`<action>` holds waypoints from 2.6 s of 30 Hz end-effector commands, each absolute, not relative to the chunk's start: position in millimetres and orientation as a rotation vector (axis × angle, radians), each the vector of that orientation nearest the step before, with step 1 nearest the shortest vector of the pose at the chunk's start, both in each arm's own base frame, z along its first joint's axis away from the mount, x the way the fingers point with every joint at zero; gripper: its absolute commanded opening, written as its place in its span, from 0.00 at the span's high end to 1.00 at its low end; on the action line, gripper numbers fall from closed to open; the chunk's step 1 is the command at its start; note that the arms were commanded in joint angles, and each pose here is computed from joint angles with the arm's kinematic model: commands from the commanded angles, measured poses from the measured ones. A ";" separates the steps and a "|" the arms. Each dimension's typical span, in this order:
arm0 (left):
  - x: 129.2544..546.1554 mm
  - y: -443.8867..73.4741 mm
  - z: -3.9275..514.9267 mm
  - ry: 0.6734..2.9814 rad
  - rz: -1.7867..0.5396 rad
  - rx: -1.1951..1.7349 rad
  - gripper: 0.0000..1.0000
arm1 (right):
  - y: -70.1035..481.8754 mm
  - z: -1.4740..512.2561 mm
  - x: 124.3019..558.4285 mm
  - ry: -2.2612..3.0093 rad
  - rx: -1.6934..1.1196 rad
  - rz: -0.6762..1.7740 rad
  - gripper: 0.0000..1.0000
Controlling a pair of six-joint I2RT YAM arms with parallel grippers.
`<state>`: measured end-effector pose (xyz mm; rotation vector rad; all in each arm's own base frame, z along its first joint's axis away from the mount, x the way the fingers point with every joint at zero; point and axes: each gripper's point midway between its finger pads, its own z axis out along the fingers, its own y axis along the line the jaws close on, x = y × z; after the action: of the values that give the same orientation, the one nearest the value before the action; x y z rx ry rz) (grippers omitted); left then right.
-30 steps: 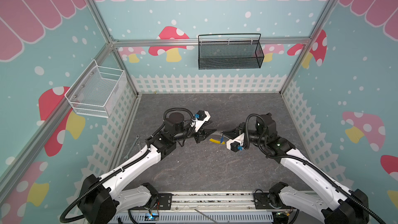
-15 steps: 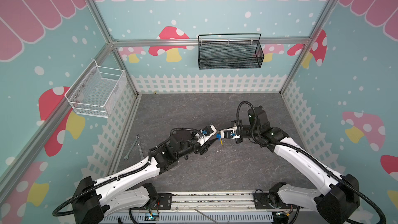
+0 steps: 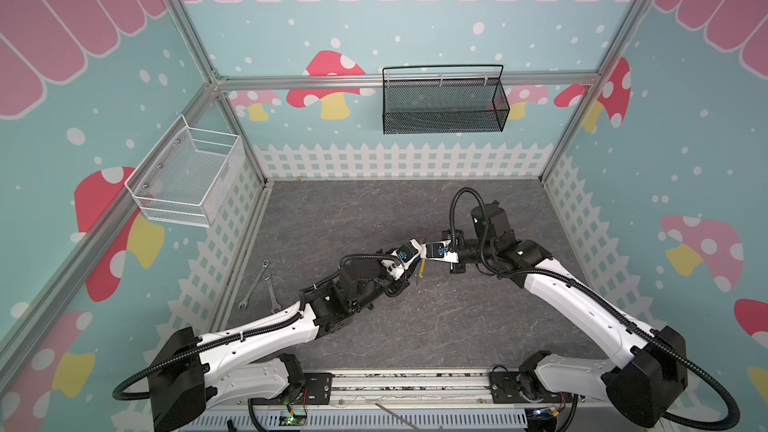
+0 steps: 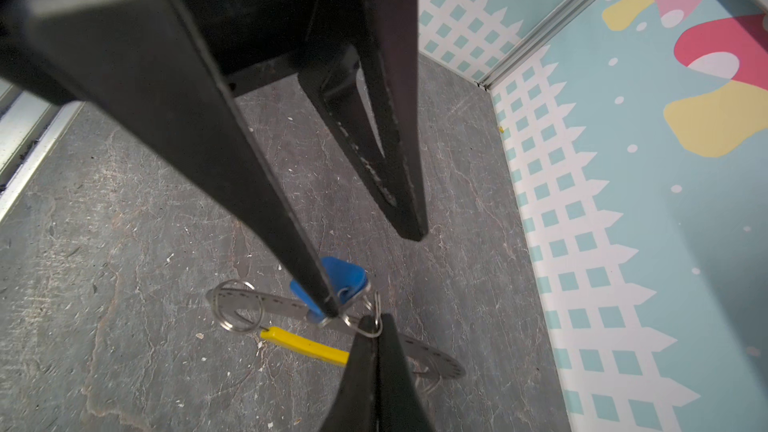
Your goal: Put the keys on the keyring
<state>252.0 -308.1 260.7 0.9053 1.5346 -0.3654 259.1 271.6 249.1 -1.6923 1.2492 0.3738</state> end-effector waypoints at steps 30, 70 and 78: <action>256.2 -305.2 263.6 1.549 -0.423 0.867 1.00 | 269.4 269.8 258.7 1.201 -1.647 0.314 1.00; 235.9 -317.1 273.6 1.600 -0.800 1.147 0.73 | 267.6 282.4 234.3 0.921 -1.654 0.241 1.00; 238.2 -323.3 275.2 1.597 -0.820 1.167 0.86 | 265.7 280.0 234.7 0.915 -1.659 0.220 1.00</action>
<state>243.7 -318.7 265.3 1.1275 1.6313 -0.7856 240.2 264.4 270.5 -1.6622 0.9888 0.2329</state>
